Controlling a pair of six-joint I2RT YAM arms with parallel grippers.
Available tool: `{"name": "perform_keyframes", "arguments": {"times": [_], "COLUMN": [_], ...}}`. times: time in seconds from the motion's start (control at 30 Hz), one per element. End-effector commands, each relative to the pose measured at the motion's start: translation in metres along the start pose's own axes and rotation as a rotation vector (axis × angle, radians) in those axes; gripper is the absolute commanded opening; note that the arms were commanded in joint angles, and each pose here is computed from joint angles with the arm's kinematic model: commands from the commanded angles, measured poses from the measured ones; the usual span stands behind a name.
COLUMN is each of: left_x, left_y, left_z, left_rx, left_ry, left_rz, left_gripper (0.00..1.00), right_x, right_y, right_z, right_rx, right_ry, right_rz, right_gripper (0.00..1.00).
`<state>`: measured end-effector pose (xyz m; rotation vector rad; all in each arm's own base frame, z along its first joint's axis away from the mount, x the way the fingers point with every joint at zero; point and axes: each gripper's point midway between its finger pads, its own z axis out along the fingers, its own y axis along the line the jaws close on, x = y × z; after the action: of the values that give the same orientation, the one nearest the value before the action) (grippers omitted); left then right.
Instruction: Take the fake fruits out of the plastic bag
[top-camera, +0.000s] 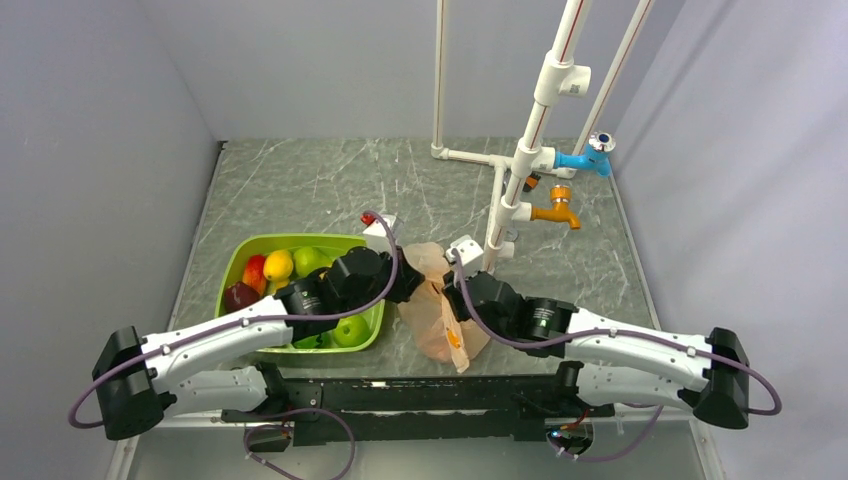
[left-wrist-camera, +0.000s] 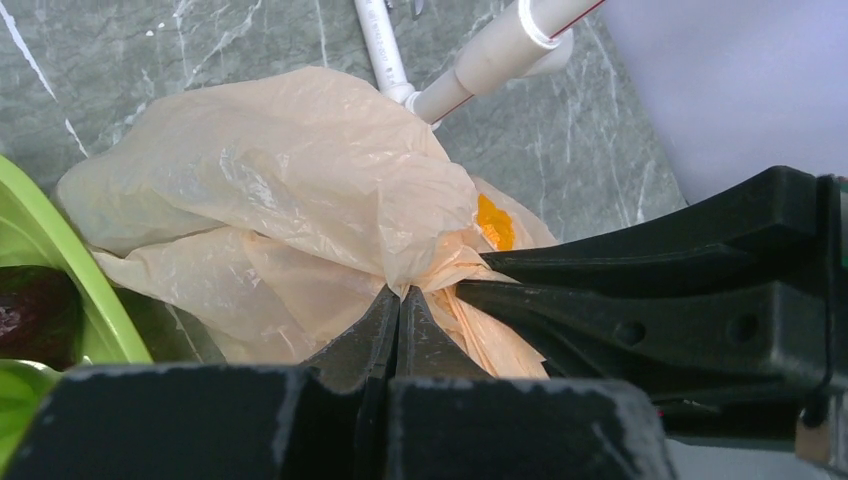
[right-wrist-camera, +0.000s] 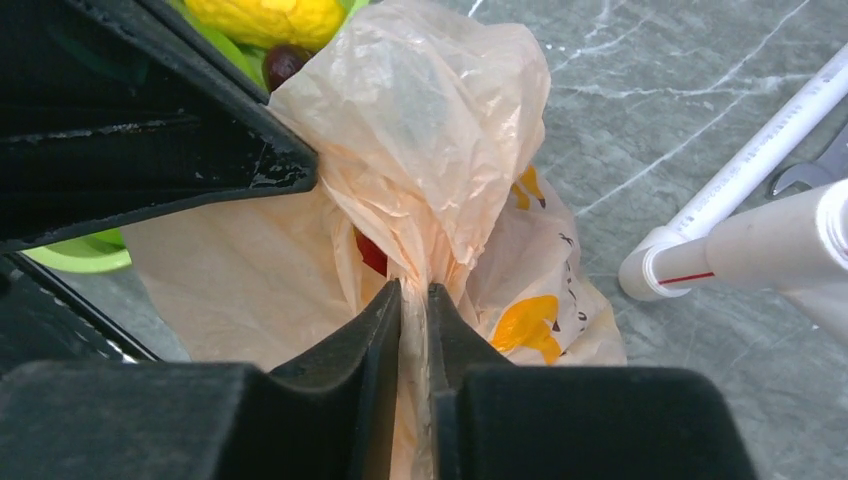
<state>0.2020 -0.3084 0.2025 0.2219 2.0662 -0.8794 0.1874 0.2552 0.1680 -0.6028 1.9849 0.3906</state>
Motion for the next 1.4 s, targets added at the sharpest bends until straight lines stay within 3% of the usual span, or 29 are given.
{"name": "perform_keyframes", "arguments": {"times": [0.0, 0.13, 0.43, 0.57, 0.6, 0.77, 0.9, 1.1, 1.37], "left_x": [-0.022, -0.021, 0.003, 0.000, -0.001, -0.019, -0.058, -0.076, -0.038], "left_y": [-0.003, 0.015, 0.052, 0.033, 0.024, 0.001, -0.024, -0.038, -0.033], "left_z": [-0.012, -0.019, -0.026, -0.027, -0.027, -0.032, -0.041, -0.014, 0.038], "left_rx": [0.011, -0.059, -0.154, -0.065, -0.025, 0.017, 0.026, -0.022, -0.057], "left_ry": [-0.095, -0.130, -0.143, -0.118, -0.104, -0.065, -0.075, 0.024, 0.240], "left_rz": [-0.037, -0.078, -0.157, -0.099, -0.079, 0.016, 0.132, 0.353, 0.381], "left_gripper": [0.00, 0.00, 0.00, 0.00, 0.05, 0.50, 0.82, 0.91, 0.94], "right_x": [-0.012, -0.007, -0.011, -0.023, -0.022, -0.017, -0.020, -0.017, -0.014], "right_y": [-0.019, -0.038, -0.080, -0.073, -0.072, -0.071, -0.055, -0.061, -0.061], "right_z": [-0.014, -0.030, -0.075, -0.081, -0.078, -0.067, -0.064, -0.071, -0.076], "right_rx": [0.062, 0.115, 0.154, 0.079, 0.086, 0.149, 0.062, 0.069, 0.052], "right_ry": [-0.091, -0.138, -0.351, -0.418, -0.402, -0.316, -0.305, -0.312, -0.304], "right_rz": [0.087, 0.188, 0.466, 0.429, 0.408, 0.377, 0.328, 0.348, 0.369], "right_gripper": [0.12, 0.01, 0.00, 0.00, 0.00, 0.00, 0.00, 0.00, 0.00]}}
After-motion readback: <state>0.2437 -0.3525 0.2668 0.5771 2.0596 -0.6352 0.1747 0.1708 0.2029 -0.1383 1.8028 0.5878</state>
